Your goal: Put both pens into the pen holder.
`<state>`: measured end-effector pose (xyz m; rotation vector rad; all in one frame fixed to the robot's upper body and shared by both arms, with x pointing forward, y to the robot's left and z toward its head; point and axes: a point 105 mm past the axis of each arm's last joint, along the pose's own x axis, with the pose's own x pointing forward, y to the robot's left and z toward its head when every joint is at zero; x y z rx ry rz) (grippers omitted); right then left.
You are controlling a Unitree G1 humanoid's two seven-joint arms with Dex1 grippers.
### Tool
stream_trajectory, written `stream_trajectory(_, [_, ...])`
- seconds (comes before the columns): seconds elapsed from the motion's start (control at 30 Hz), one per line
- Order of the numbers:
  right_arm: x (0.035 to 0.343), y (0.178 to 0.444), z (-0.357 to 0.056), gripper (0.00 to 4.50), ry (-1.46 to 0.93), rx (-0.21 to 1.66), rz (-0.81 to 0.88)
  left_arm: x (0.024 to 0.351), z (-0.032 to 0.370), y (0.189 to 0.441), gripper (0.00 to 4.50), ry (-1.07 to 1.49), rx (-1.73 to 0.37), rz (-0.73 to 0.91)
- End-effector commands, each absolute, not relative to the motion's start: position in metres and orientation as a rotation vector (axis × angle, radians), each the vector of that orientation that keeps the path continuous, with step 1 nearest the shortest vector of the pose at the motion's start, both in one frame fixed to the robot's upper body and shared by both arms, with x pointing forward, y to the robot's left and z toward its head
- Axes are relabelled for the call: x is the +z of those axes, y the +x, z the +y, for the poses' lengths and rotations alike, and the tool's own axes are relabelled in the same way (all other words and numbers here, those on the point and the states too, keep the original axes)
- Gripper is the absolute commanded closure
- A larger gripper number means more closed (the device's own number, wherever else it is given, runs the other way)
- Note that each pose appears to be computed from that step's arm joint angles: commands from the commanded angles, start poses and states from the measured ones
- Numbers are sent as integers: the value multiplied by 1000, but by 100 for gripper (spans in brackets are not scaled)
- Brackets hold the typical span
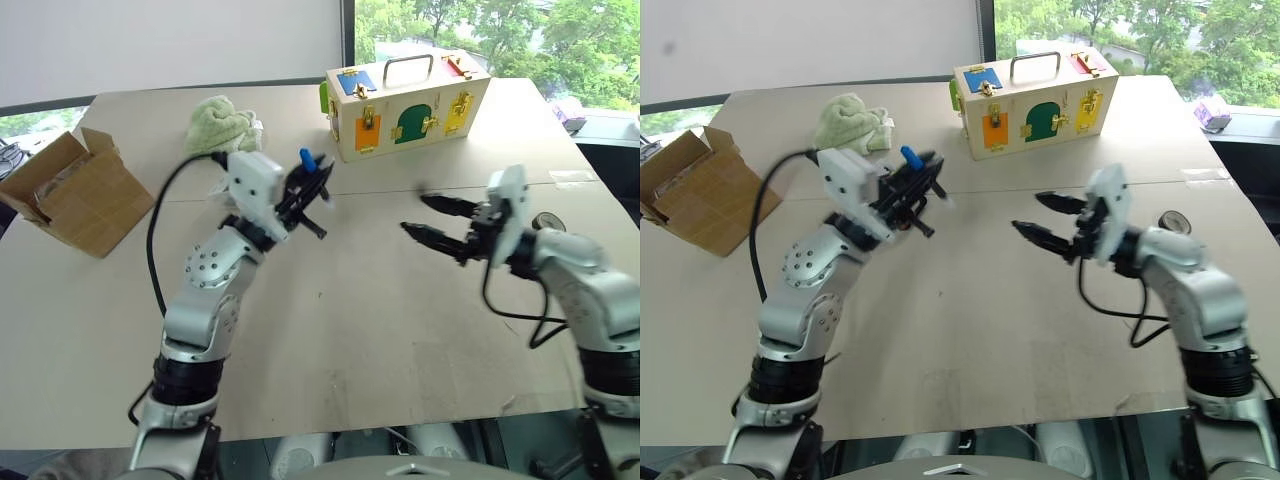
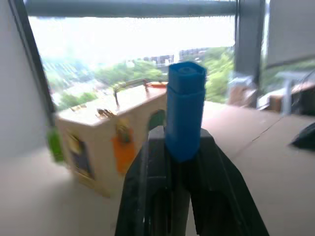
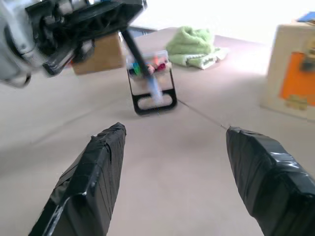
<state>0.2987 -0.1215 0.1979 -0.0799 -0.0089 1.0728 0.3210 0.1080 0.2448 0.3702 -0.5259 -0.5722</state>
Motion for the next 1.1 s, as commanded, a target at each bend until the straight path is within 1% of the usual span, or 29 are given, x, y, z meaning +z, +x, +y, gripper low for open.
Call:
stream_trajectory(0.03, [217,281,-133,102,-34,1161,-42,264,98,310,450,769,-455,-743])
stream_trajectory(0.1, [227,282,-140,102,-13,1155,-66,261,97,313,450,894,-391,-767])
stream_trajectory(0.2, [240,283,-146,102,-53,1151,-117,255,108,323,450,1049,-248,-736])
stream_trajectory(0.3, [249,282,-145,102,-68,1162,-166,230,114,336,450,1060,-236,-605])
stream_trajectory(0.33, [251,282,-143,102,-72,1161,-179,225,113,338,450,1055,-244,-588])
stream_trajectory(0.43, [251,283,-140,102,-71,1165,-187,219,108,339,450,1069,-255,-587])
stream_trajectory(0.53, [243,285,-137,102,-105,1157,-179,216,114,346,450,1057,-220,-558])
stream_trajectory(0.8, [243,285,-139,102,-109,1137,-195,213,127,357,450,1054,-178,-529])
stream_trajectory(1.0, [241,285,-138,102,-107,1131,-195,216,138,364,450,1098,-143,-541])
stream_trajectory(1.1, [240,286,-138,102,-109,1129,-193,216,134,361,450,1114,-158,-560])
